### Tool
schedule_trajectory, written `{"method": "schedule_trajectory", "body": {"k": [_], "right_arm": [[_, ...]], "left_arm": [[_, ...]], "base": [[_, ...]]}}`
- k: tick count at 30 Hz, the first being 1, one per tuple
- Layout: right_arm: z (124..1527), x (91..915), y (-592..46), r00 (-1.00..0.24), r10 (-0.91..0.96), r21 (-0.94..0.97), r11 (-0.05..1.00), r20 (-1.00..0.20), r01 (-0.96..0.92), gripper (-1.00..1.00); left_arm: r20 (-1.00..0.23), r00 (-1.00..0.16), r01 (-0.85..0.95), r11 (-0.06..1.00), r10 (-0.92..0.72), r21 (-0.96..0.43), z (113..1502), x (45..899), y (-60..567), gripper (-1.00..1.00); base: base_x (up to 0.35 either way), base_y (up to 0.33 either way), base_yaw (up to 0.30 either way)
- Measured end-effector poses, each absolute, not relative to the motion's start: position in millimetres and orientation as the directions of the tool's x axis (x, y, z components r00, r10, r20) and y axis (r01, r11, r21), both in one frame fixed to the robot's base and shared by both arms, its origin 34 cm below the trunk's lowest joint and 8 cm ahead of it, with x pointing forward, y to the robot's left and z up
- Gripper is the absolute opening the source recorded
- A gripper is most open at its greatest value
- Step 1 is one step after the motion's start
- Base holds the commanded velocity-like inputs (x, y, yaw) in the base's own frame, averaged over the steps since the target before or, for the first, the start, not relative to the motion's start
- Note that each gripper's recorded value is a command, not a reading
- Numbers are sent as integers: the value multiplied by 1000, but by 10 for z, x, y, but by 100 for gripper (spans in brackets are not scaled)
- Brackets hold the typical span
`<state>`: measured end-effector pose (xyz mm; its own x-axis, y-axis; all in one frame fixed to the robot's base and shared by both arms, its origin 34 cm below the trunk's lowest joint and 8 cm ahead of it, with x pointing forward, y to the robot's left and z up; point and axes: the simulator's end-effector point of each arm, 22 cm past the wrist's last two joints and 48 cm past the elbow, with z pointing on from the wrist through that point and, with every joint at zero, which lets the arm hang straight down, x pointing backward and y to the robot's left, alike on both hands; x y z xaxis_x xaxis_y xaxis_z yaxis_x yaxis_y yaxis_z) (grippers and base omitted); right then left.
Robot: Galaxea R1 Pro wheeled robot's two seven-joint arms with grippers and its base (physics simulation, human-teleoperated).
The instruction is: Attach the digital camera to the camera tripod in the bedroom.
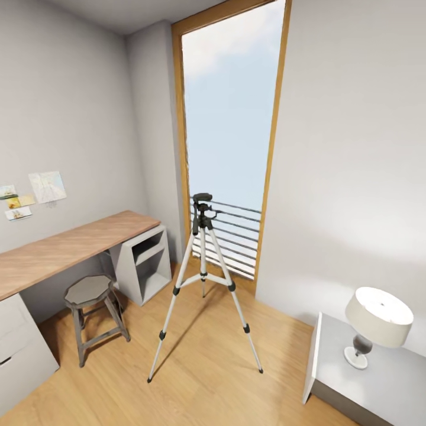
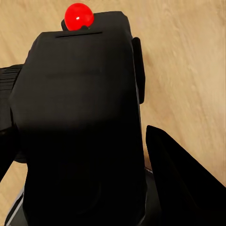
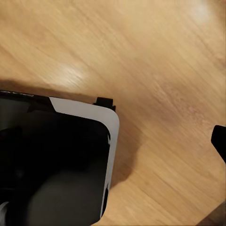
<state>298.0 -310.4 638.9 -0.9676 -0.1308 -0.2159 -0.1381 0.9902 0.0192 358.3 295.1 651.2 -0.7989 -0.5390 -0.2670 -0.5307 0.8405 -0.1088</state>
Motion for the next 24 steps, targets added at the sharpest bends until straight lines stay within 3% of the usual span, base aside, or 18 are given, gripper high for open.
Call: {"method": "schedule_trajectory", "body": {"k": [24], "right_arm": [[6390, 2983, -3104, -967, -131, 19, 990, -217, -138, 100]], "left_arm": [[-267, -799, -531, 840, -539, -109, 6512, 3583, 2951, -100]], "base": [[93, 0, 0]]}}
